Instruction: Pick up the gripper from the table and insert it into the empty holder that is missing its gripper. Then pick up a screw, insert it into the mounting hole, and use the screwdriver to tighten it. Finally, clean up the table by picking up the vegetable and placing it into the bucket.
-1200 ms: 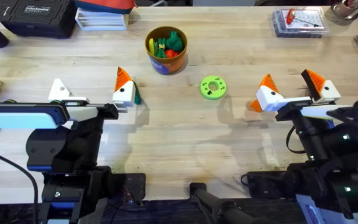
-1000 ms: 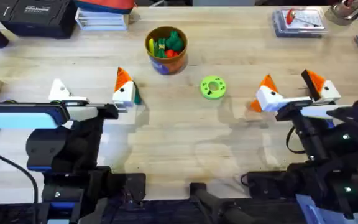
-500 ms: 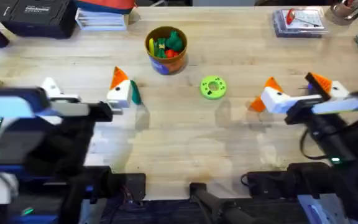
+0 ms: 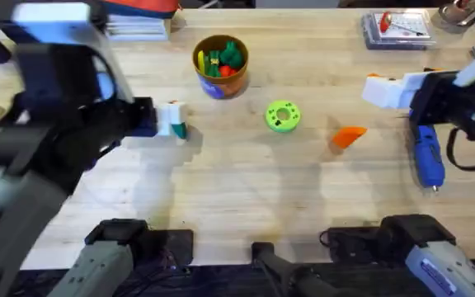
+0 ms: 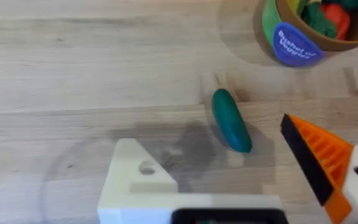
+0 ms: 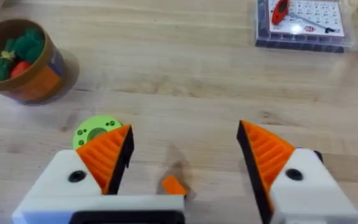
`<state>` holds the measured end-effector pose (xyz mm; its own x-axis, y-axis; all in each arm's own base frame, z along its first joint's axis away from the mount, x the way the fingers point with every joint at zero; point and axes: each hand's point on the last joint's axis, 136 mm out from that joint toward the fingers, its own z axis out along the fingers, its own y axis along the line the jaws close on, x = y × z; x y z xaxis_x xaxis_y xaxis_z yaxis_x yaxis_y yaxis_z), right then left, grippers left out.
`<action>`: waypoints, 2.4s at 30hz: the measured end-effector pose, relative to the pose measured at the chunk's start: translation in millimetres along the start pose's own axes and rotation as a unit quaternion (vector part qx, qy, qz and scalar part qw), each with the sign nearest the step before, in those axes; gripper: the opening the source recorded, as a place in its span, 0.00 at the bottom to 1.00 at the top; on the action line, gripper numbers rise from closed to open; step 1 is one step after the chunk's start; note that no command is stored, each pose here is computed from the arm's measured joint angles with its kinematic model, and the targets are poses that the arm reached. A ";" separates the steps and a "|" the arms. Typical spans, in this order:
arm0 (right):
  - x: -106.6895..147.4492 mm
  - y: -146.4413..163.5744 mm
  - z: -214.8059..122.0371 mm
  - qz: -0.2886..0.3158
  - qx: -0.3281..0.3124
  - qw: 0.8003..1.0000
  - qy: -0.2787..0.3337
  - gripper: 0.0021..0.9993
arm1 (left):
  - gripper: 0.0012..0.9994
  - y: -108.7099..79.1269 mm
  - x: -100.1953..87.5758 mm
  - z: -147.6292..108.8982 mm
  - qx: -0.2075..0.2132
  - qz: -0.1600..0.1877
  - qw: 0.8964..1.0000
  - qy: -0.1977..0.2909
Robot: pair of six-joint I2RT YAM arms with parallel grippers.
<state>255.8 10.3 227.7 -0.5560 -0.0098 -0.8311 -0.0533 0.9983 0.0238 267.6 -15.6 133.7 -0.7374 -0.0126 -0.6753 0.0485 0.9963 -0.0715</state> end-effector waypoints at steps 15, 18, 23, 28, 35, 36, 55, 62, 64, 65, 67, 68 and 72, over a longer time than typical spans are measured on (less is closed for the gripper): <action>4.3 -0.1 7.0 -0.007 -0.001 1.000 0.017 0.99 | 0.29 -25.7 13.1 27.1 0.077 -0.010 0.996 0.052; 4.4 0.0 6.9 -0.009 -0.001 1.000 0.017 0.99 | 0.76 -38.2 -0.8 10.7 0.099 0.006 0.995 0.013; 6.7 -0.1 6.9 -0.009 -0.001 1.000 0.022 0.99 | 0.99 -66.6 -39.7 -33.4 0.145 0.045 0.983 -0.099; 7.4 -0.1 6.9 -0.008 -0.001 1.000 0.023 0.99 | 0.99 -97.3 -75.4 -91.4 0.208 0.089 0.948 -0.225; 7.4 -0.1 6.9 -0.009 -0.001 1.000 0.023 0.99 | 0.99 -110.9 -63.3 -122.1 0.250 0.105 0.933 -0.237; 7.4 -0.1 6.9 -0.009 -0.001 1.000 0.023 0.99 | 0.99 -110.4 -54.8 -118.1 0.251 0.101 0.938 -0.217; 7.4 -0.1 6.8 -0.010 -0.001 1.000 0.023 0.99 | 0.99 -109.6 -30.6 -135.0 0.261 0.124 0.905 -0.312; 7.4 -0.1 6.9 -0.010 -0.001 1.000 0.023 0.99 | 0.99 -110.7 -20.0 -122.7 0.266 0.140 0.875 -0.379; 7.4 -0.1 6.9 -0.010 -0.001 1.000 0.023 0.99 | 0.99 -112.8 -18.4 -115.5 0.271 0.148 0.863 -0.399; 7.4 0.0 6.9 -0.010 -0.001 1.000 0.023 0.99 | 0.99 -113.8 -16.7 -111.9 0.274 0.151 0.858 -0.408; 7.4 0.0 6.9 -0.010 -0.001 1.000 0.023 0.99 | 0.99 -115.6 -12.9 -106.3 0.281 0.155 0.847 -0.425; 7.4 -0.1 6.9 -0.010 -0.001 1.000 0.023 0.99 | 0.99 -116.3 -11.2 -104.7 0.284 0.155 0.841 -0.434; 7.4 -0.1 6.9 -0.010 -0.001 1.000 0.023 0.99 | 0.99 -123.3 9.9 -84.2 0.318 0.144 0.849 -0.397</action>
<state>257.4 10.6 217.7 -0.5922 -0.0324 -0.8051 -0.0667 0.9977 0.0089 197.5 -131.3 197.7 0.0411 -0.0823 -0.9958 0.6904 0.7228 -0.0313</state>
